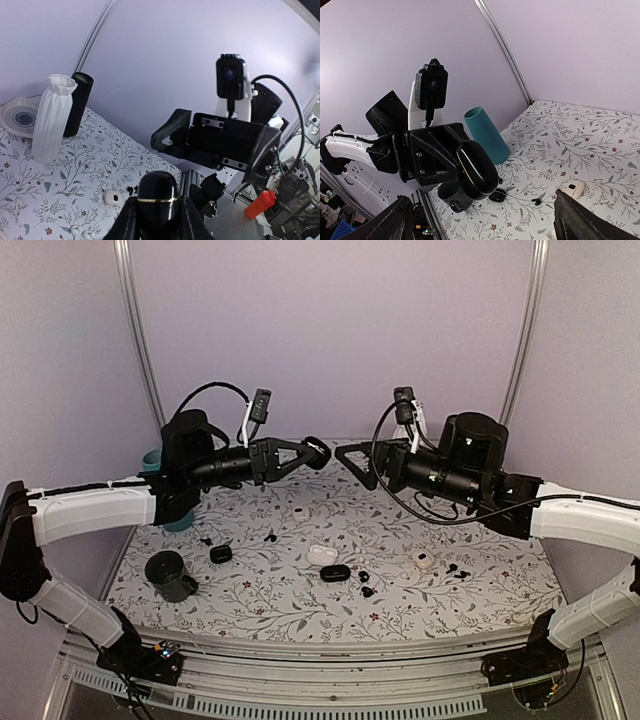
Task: Insert the wireless bluetooth earbuds into the charging case
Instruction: Open the charging case, then pass from the left arm to the right, then pass from the right arm to the left
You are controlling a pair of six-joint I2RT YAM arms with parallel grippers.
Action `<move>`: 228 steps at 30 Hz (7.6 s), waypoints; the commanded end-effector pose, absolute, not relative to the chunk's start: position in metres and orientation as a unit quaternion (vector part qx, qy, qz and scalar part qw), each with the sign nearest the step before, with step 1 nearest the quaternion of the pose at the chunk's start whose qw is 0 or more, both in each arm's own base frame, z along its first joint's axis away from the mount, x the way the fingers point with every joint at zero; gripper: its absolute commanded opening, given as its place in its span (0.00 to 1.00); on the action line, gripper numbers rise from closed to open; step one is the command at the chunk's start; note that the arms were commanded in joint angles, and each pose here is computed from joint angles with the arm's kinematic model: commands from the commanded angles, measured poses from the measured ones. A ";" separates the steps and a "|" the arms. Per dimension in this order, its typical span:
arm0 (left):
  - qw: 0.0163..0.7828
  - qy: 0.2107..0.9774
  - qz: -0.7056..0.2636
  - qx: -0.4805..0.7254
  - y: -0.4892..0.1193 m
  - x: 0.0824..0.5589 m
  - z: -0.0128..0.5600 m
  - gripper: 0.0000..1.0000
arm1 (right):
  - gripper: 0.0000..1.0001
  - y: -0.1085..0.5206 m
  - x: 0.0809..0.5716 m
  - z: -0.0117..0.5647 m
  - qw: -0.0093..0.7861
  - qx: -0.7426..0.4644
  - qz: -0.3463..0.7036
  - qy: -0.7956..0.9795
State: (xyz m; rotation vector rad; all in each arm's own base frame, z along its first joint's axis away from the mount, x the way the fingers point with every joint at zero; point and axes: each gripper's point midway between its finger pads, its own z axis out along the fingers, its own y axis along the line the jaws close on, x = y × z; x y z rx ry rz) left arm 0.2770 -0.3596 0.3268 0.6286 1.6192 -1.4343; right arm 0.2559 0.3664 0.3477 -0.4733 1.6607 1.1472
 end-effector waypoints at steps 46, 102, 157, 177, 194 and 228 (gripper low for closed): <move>0.393 0.511 -0.652 0.398 -0.368 0.201 0.353 0.00 | 0.59 0.372 0.265 0.341 0.479 -0.190 0.522 0.679; 0.401 0.519 -0.650 0.385 -0.369 0.207 0.357 0.00 | 0.29 0.405 0.253 0.322 0.414 -0.263 0.534 0.689; 0.450 0.516 -0.551 0.477 -0.365 0.199 0.327 0.56 | 0.03 0.398 0.224 0.367 0.512 -0.409 0.441 0.614; 0.414 0.523 -0.552 0.500 -0.378 0.196 0.318 0.36 | 0.03 0.402 0.223 0.375 0.513 -0.416 0.444 0.606; 0.436 0.499 -0.559 0.499 -0.371 0.189 0.335 0.35 | 0.03 0.408 0.221 0.365 0.491 -0.425 0.451 0.612; 0.445 0.505 -0.556 0.488 -0.370 0.192 0.331 0.00 | 0.43 0.398 0.243 0.362 0.509 -0.369 0.424 0.652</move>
